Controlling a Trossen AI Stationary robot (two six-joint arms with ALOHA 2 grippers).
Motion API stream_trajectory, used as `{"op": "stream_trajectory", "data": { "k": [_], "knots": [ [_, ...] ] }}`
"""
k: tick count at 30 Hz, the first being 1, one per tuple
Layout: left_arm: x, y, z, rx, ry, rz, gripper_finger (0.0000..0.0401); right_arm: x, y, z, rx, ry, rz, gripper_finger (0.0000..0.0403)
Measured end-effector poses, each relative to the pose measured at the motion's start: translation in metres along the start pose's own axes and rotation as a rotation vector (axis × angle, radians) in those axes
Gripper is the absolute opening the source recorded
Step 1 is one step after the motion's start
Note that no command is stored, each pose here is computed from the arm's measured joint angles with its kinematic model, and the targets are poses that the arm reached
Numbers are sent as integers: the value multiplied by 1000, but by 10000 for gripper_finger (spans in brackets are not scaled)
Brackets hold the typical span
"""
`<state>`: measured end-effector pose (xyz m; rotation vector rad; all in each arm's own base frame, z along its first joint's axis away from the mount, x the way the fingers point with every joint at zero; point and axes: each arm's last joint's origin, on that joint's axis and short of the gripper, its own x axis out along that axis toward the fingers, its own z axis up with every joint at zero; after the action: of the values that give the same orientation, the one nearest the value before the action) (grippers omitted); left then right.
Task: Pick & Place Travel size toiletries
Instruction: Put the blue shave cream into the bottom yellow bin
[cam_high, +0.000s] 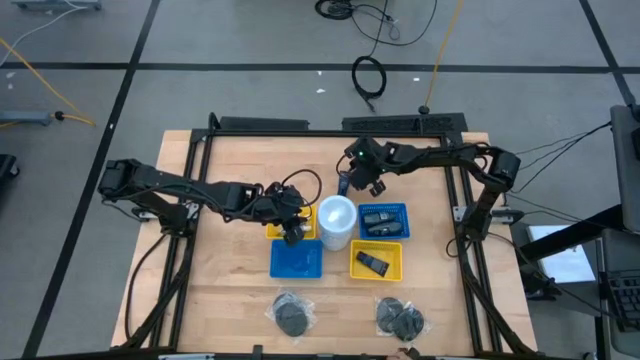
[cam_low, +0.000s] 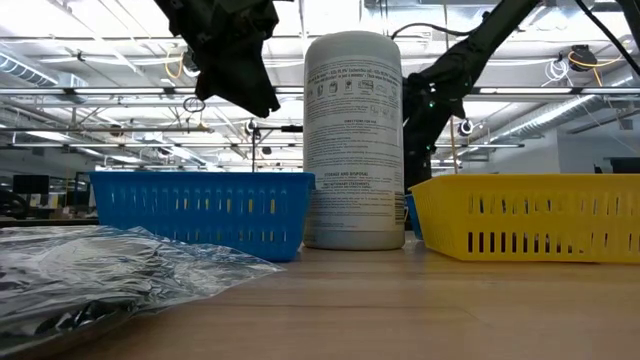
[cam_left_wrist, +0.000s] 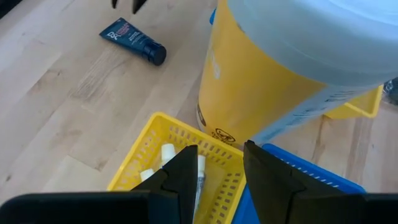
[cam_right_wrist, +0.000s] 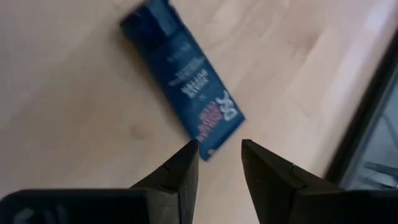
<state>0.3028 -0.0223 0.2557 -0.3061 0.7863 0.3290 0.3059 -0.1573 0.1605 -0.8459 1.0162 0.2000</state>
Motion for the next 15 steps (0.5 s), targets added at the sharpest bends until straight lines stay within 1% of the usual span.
{"op": "stream_trajectory", "data": {
  "k": [7,12,15],
  "knots": [
    [0,0,2,15,-20,5,129,1,10,13,-31,-14,53,114],
    [0,-1,4,13,-47,14,129,2,16,22,-51,-29,56,114],
    [0,-1,4,11,-53,10,129,3,20,23,-69,-41,44,114]
  ]
}}
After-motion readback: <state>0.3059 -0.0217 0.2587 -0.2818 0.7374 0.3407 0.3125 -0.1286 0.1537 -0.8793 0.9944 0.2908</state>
